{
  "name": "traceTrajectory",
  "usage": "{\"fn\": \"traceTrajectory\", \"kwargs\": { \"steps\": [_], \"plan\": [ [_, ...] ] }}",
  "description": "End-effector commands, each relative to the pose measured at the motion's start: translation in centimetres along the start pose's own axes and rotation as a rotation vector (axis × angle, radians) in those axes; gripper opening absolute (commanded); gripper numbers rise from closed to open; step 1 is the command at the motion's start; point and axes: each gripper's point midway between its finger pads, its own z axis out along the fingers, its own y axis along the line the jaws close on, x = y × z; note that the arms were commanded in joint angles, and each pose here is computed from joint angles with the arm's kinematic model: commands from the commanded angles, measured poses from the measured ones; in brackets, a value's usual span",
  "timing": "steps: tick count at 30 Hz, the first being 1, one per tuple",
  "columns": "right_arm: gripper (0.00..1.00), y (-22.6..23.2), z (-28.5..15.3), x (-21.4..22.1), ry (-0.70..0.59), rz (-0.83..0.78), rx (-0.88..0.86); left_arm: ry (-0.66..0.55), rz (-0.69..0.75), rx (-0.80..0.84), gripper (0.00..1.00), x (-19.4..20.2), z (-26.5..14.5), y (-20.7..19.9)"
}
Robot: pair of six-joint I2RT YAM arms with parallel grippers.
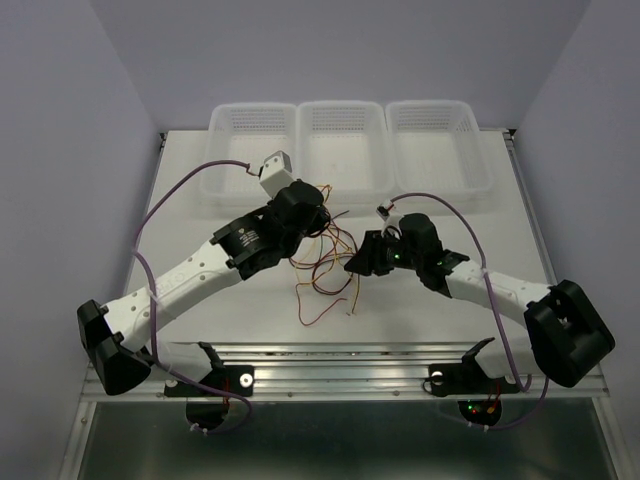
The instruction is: Untangle the cables
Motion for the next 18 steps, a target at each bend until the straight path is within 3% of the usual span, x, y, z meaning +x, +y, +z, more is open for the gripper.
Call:
{"fn": "traceTrajectory", "kwargs": {
  "steps": [1,5,6,14,15,16,18],
  "plan": [
    [0.46,1.5,0.3,-0.8,-0.043,-0.032,-0.064,-0.031,-0.046,0.062,0.0,-1.5,-1.4,-1.3],
    [0.2,1.7,0.2,-0.6,-0.032,-0.033,-0.075,-0.031,-0.044,0.059,0.0,-1.4,-1.3,-1.2],
    [0.01,1.8,0.2,-0.6,-0.028,-0.03,-0.075,-0.032,-0.044,0.058,0.0,-1.5,-1.3,-1.2],
    [0.01,2.4,-1.6,0.1,0.02,-0.027,-0.052,-0.029,0.003,-0.018,0.0,-1.0,1.1,0.4],
    [0.01,2.9,-2.1,-0.1,0.014,-0.032,-0.062,-0.017,0.014,-0.029,0.04,-0.5,2.0,0.7],
    [0.01,3.3,-2.5,0.3,0.036,-0.026,-0.075,0.015,0.027,-0.041,0.16,-0.1,2.9,1.7],
    [0.01,4.2,-3.2,0.3,0.037,-0.023,-0.102,0.059,0.041,-0.02,0.28,0.7,4.5,1.9]
  ]
}}
